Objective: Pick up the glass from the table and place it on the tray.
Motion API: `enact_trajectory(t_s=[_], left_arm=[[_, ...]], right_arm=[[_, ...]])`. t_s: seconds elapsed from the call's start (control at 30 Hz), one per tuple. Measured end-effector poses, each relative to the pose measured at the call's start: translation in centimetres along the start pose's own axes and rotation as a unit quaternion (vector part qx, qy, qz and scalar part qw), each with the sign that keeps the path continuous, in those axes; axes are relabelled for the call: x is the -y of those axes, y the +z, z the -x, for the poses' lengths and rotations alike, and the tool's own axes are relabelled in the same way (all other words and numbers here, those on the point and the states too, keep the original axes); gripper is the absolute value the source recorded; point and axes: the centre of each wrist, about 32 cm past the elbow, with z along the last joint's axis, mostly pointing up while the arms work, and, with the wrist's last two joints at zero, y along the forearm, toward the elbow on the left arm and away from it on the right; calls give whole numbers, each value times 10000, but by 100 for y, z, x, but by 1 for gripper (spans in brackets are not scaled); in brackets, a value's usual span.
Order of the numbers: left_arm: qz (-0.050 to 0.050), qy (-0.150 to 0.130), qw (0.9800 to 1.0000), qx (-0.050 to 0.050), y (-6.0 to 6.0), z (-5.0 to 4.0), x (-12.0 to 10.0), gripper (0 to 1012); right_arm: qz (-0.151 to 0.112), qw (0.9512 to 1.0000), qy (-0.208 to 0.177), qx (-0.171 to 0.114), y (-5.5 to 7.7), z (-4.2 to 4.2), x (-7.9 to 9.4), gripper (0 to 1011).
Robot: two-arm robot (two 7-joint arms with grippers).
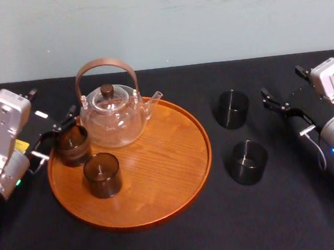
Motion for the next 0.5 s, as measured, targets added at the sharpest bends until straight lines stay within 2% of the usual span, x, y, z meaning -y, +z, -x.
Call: enact_trajectory(t_s=[0.5], left_arm=[[0,0,10000,0,0,0,0,1001]], right_arm=[[0,10000,0,0,0,0,0,1002]])
